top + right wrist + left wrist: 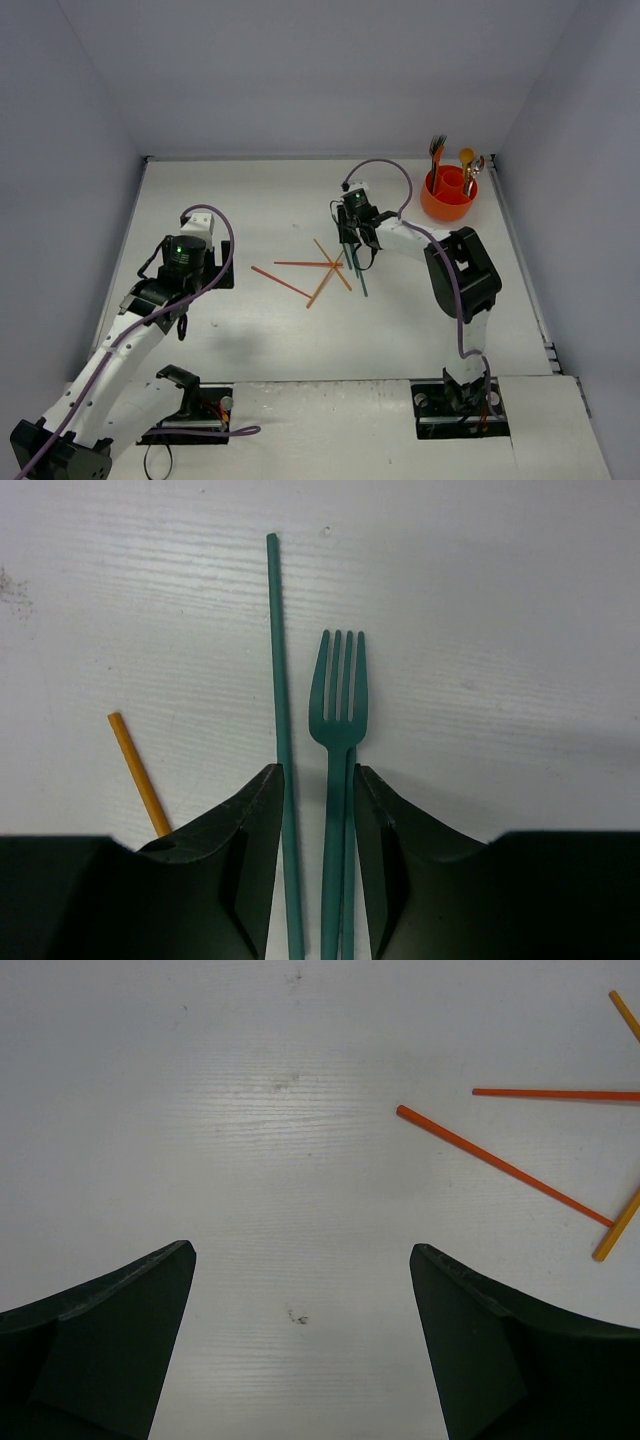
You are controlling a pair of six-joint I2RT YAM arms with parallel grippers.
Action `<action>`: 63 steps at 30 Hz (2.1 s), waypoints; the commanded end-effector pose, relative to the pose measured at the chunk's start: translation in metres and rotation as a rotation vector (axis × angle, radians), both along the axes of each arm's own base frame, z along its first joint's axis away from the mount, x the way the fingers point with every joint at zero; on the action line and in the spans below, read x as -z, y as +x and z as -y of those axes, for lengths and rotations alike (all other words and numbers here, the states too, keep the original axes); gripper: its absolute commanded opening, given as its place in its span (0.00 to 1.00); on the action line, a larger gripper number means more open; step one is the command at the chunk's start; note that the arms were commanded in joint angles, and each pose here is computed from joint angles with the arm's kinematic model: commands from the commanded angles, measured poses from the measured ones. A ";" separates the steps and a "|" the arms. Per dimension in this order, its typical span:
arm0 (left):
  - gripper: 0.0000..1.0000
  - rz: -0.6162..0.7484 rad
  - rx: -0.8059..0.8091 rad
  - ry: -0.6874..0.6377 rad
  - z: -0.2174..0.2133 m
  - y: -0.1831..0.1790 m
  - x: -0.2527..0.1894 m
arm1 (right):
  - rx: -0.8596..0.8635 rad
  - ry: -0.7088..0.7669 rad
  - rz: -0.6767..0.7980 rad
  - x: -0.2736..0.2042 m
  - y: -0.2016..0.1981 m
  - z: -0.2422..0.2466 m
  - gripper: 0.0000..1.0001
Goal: Sort the eating utensils into containers
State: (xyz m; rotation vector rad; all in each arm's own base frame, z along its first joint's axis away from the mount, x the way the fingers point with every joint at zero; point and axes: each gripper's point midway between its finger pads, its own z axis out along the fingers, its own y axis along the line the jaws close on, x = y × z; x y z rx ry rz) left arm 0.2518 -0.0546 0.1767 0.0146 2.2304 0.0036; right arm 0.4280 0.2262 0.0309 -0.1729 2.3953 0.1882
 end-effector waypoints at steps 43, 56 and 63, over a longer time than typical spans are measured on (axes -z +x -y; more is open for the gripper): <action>0.87 0.075 -0.005 -0.015 0.001 0.012 -0.020 | 0.113 0.190 0.601 -0.267 0.114 0.104 0.00; 0.87 0.058 -0.014 0.002 -0.001 0.013 -0.015 | 0.291 0.265 0.886 -0.286 0.167 0.223 0.00; 0.87 0.037 -0.027 0.022 -0.004 0.014 -0.009 | 0.335 0.305 0.938 -0.262 0.187 0.241 0.00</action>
